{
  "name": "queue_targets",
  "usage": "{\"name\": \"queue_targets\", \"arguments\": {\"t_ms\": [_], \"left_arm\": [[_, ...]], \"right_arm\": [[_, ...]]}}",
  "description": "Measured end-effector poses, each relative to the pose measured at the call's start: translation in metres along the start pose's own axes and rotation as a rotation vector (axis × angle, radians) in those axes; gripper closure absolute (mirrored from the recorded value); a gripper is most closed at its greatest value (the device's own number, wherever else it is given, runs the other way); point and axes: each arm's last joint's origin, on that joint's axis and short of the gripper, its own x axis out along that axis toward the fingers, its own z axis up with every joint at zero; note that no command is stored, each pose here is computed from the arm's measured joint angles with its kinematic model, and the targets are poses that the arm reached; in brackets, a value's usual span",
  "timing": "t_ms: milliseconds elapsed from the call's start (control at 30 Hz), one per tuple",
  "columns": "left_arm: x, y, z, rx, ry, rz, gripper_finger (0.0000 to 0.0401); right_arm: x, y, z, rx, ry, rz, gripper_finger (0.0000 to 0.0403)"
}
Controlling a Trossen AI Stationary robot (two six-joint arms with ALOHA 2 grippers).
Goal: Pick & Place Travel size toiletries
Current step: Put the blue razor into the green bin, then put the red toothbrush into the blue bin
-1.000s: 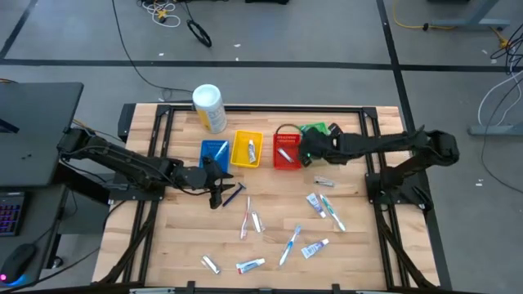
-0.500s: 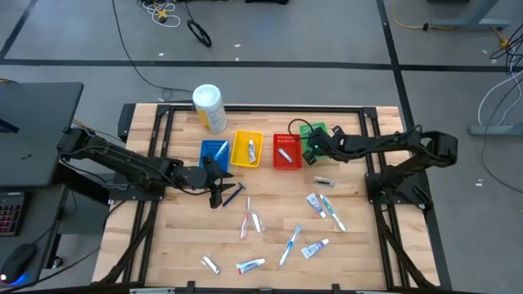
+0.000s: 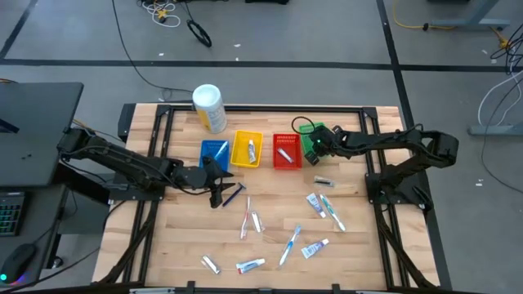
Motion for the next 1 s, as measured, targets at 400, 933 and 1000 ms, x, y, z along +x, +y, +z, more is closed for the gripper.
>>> {"name": "queue_targets", "arguments": {"t_ms": [400, 933, 1000], "left_arm": [[0.0, 0.0, 0.0, 0.0, 0.0, 0.0, 0.0236], [0.0, 0.0, 0.0, -0.034, 0.001, 0.0, 0.0236], [0.0, 0.0, 0.0, -0.034, 0.001, -0.002, 0.0236]], "right_arm": [[-0.001, 0.0, 0.003, -0.03, -0.026, 0.002, 0.0243], [-0.065, 0.025, 0.042, -0.118, -0.264, 0.136, 0.0234], [-0.073, 0.036, 0.042, -0.152, -0.28, 0.199, 0.0234]]}}
